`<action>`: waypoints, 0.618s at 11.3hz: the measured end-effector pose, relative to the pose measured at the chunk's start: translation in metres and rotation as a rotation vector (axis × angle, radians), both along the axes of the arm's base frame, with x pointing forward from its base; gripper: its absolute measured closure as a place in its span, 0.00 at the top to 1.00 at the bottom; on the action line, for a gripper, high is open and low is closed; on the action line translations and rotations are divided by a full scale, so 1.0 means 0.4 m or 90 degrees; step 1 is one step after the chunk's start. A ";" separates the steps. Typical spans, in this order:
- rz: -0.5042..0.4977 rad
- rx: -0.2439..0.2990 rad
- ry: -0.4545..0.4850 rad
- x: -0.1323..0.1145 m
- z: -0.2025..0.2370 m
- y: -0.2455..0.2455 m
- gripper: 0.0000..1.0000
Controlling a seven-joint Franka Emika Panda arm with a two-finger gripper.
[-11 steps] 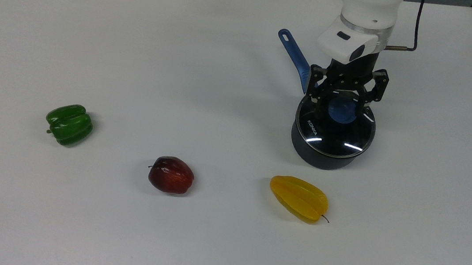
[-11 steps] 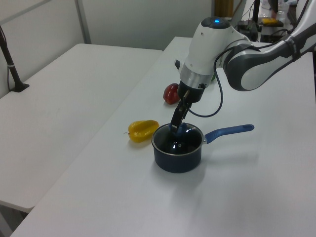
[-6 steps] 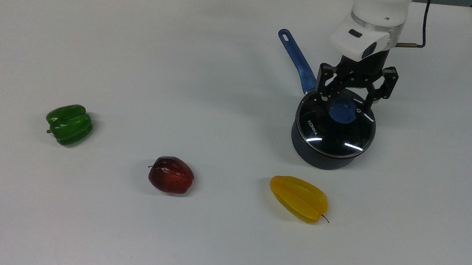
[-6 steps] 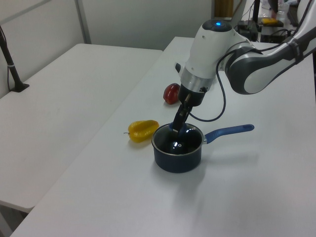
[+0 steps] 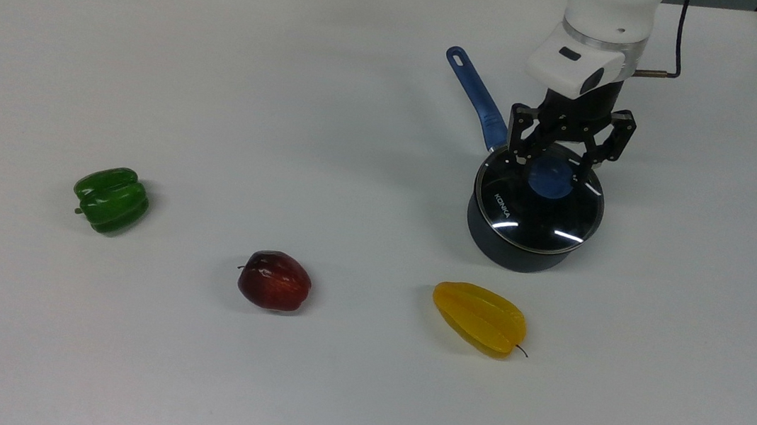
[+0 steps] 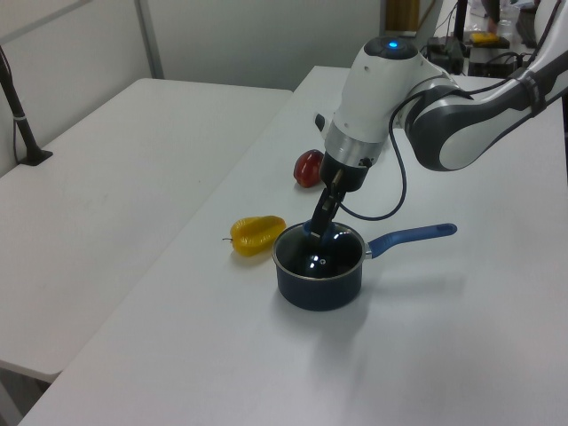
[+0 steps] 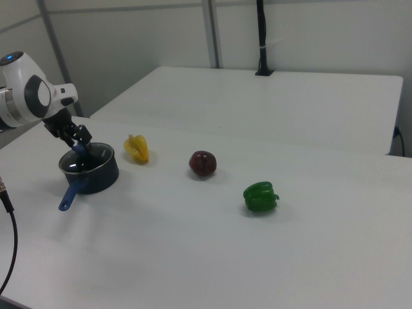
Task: Open lid
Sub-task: 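Close the gripper on the blue knob of the glass lid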
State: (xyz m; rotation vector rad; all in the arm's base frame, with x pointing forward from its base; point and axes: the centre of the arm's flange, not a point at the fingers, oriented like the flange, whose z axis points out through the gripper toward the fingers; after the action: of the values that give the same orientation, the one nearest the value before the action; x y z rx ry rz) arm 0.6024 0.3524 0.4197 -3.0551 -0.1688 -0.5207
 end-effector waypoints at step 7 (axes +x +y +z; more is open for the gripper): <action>-0.003 0.000 0.000 0.003 0.001 -0.004 0.62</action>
State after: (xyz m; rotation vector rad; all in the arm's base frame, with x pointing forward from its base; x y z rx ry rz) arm 0.6036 0.3506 0.4199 -3.0555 -0.1625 -0.5220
